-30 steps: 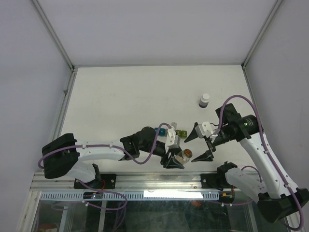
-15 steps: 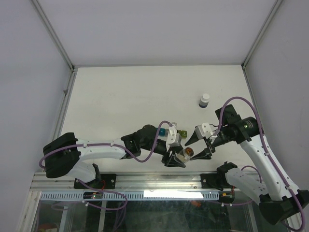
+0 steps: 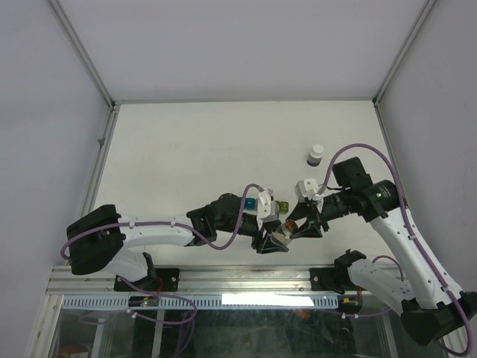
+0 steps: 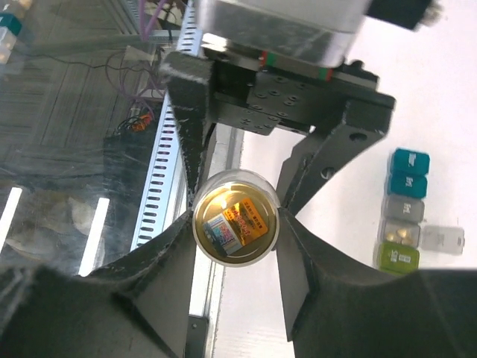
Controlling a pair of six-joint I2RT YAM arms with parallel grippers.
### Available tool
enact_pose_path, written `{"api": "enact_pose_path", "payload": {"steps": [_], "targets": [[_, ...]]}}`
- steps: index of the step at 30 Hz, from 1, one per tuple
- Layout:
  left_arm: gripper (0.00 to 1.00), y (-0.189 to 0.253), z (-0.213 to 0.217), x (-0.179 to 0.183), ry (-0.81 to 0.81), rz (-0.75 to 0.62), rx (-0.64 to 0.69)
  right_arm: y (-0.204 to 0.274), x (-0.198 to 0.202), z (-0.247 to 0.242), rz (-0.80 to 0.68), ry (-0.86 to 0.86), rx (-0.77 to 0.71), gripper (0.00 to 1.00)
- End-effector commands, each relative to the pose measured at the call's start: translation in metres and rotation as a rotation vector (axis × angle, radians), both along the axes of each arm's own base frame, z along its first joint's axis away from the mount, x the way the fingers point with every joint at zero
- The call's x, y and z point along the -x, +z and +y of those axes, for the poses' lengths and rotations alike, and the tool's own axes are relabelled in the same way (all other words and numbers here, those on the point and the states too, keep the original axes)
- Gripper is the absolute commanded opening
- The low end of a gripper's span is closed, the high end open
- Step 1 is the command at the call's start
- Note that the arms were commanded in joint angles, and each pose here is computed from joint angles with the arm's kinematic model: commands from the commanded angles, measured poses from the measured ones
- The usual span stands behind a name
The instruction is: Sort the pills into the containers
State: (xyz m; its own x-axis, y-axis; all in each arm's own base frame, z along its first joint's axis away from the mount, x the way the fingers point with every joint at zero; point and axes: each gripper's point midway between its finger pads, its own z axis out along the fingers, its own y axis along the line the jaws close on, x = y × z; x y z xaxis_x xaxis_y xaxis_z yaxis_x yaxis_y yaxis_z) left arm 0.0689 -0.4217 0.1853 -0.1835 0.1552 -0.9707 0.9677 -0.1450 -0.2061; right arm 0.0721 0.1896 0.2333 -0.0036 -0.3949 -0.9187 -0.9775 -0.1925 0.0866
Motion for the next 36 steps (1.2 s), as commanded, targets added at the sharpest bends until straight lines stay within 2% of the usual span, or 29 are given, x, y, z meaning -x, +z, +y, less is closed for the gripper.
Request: {"api": "enact_pose_path", "payload": {"steps": [1, 5, 8, 11, 13, 14, 17, 18, 19, 20, 24, 27, 32, 34, 36], "targets": [[0.0, 0.051, -0.004, -0.056, 0.303, -0.086, 0.202, 0.0, -0.036, 0.003, 0.079, -0.194, 0.105, 0.16], [0.0, 0.058, -0.005, -0.089, 0.501, -0.088, 0.238, -0.014, -0.066, 0.001, 0.129, -0.358, 0.188, 0.15], [0.0, 0.042, -0.011, -0.116, 0.655, -0.066, 0.177, -0.023, -0.095, -0.008, 0.122, -0.522, 0.255, 0.13], [0.0, 0.026, -0.015, -0.129, 0.716, -0.052, 0.13, -0.024, -0.108, -0.016, 0.125, -0.619, 0.27, 0.09], [0.0, 0.016, -0.018, -0.13, 0.718, -0.048, 0.098, -0.019, -0.107, -0.017, 0.136, -0.625, 0.241, 0.1], [0.0, 0.012, -0.019, -0.13, 0.711, -0.048, 0.089, -0.016, -0.103, -0.016, 0.14, -0.612, 0.221, 0.15], [0.0, 0.009, -0.021, -0.121, 0.658, -0.043, 0.084, -0.003, -0.089, -0.012, 0.136, -0.546, 0.156, 0.65], [0.0, 0.009, -0.021, -0.117, 0.634, -0.043, 0.084, 0.001, -0.084, -0.012, 0.122, -0.529, 0.14, 0.79], [0.0, 0.011, -0.021, -0.112, 0.611, -0.04, 0.088, 0.005, -0.081, -0.013, 0.102, -0.52, 0.126, 0.9], [0.0, 0.012, -0.02, -0.107, 0.59, -0.035, 0.089, 0.01, -0.079, -0.015, 0.077, -0.519, 0.113, 0.97], [0.0, 0.017, -0.014, -0.085, 0.485, -0.016, 0.098, 0.026, -0.068, -0.022, -0.016, -0.511, 0.063, 0.99], [0.0, 0.023, -0.011, -0.057, 0.337, -0.013, 0.119, 0.034, -0.054, -0.024, -0.09, -0.452, 0.036, 0.99], [0.0, 0.036, 0.0, -0.007, 0.058, -0.046, 0.147, 0.046, -0.006, -0.023, -0.27, -0.155, -0.024, 0.99], [0.0, 0.036, 0.004, 0.003, -0.001, -0.066, 0.151, 0.044, 0.014, -0.024, -0.31, -0.055, -0.051, 0.98], [0.0, 0.036, 0.006, 0.008, -0.031, -0.081, 0.153, 0.044, 0.016, -0.022, -0.316, -0.035, -0.08, 0.96]]}}
